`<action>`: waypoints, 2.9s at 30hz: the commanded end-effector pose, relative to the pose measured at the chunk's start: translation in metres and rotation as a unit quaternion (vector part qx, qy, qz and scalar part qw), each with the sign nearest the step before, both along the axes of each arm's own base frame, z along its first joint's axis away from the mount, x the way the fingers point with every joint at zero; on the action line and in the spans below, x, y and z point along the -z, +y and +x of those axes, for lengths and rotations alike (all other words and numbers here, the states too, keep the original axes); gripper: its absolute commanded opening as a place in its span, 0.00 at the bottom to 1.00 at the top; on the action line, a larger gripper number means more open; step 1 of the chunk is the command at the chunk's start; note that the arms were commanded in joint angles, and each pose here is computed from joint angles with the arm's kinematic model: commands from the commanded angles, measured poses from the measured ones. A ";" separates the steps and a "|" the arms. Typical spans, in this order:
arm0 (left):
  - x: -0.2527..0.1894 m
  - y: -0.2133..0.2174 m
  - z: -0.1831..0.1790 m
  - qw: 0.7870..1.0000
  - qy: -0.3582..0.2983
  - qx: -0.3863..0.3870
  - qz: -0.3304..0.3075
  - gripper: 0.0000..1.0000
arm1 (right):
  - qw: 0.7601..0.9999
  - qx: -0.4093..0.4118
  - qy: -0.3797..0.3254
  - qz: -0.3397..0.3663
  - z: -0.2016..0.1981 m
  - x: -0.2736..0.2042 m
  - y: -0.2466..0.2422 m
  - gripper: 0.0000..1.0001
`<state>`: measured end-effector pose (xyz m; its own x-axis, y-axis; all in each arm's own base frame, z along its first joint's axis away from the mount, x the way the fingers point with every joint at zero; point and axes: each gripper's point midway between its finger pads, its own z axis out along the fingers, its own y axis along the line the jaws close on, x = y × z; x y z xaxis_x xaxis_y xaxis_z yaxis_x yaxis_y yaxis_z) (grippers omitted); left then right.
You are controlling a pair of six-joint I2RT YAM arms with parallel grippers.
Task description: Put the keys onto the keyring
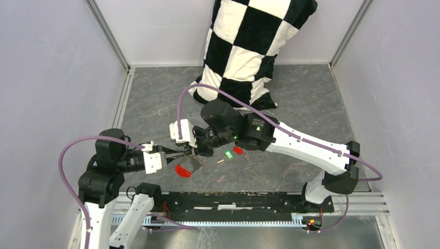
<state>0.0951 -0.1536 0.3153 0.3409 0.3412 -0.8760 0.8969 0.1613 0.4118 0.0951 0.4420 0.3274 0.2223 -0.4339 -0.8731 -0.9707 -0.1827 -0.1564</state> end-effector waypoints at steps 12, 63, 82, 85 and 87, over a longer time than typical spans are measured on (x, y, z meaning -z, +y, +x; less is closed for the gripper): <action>0.003 -0.003 0.010 1.000 0.023 0.000 -0.004 0.02 | 0.996 -0.038 0.020 0.075 -0.021 -0.039 0.016 0.04; -0.084 -0.036 -0.012 0.969 0.147 0.122 -0.158 0.02 | 0.928 -0.025 0.148 0.342 -0.009 -0.085 -0.051 0.42; -0.083 -0.035 -0.015 0.971 0.131 0.124 -0.155 0.02 | 0.932 -0.007 0.138 0.335 -0.004 -0.078 -0.053 0.45; -0.082 -0.035 -0.015 0.971 0.130 0.124 -0.154 0.02 | 0.931 -0.011 0.144 0.334 -0.004 -0.077 -0.050 0.44; -0.082 -0.035 -0.015 0.972 0.129 0.124 -0.154 0.02 | 0.930 -0.016 0.149 0.335 -0.005 -0.077 -0.048 0.42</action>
